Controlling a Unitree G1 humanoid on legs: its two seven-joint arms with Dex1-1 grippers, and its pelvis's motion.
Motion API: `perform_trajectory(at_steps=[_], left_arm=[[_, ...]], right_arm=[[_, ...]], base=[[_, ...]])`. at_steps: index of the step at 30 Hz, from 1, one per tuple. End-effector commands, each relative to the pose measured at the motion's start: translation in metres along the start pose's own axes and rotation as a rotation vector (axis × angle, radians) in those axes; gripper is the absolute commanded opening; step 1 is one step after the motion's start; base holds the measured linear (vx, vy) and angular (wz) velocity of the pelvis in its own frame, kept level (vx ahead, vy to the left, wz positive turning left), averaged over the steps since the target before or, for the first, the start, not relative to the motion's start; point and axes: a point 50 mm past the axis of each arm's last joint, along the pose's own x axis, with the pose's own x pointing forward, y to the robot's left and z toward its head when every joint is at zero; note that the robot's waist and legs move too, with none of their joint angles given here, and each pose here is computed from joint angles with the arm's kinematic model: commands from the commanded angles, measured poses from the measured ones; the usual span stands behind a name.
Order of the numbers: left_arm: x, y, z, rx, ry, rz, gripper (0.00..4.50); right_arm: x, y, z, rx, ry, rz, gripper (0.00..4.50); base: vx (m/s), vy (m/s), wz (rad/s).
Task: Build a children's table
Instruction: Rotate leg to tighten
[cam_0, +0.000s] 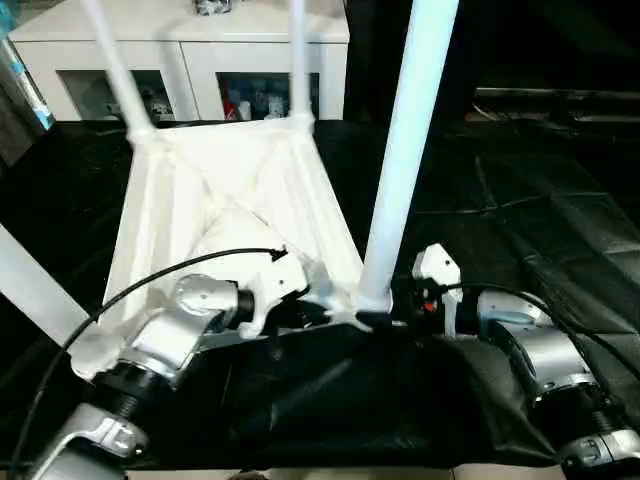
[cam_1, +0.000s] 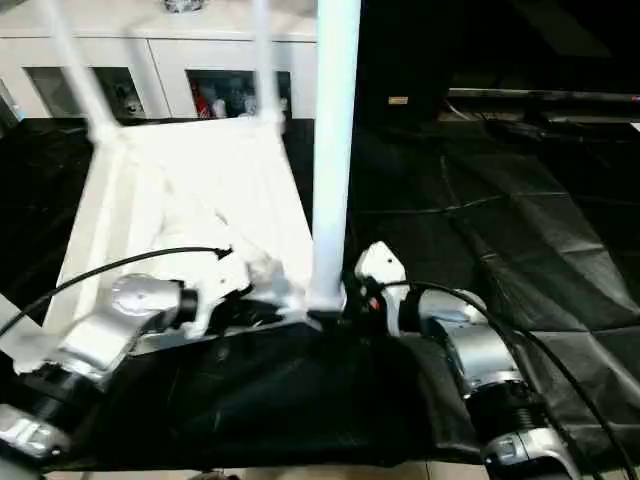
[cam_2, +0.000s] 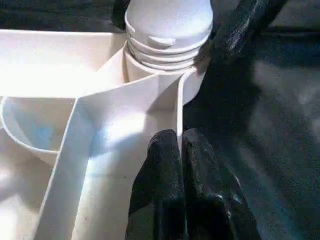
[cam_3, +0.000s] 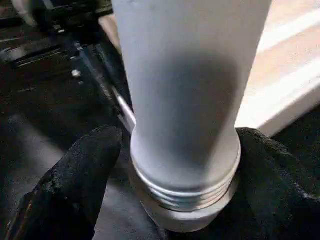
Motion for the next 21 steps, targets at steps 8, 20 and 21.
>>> perform_trajectory(at_steps=[8, 20, 21], left_arm=[[0.002, -0.004, 0.005, 0.040, -0.026, -0.058, 0.00], [0.030, 0.013, 0.012, -0.032, -0.034, 0.199, 0.00], [0.034, 0.014, 0.014, -0.038, -0.036, 0.219, 0.00]], right_arm=[[0.006, -0.001, 0.011, -0.017, -0.037, 0.051, 3.07], [0.023, -0.003, -0.016, 0.138, -0.036, -0.281, 2.56], [0.026, -0.003, -0.018, 0.160, -0.039, -0.313, 2.56]], base=[[0.000, 0.000, 0.00], [0.000, 0.000, 0.00], [0.000, 0.000, 0.00]])
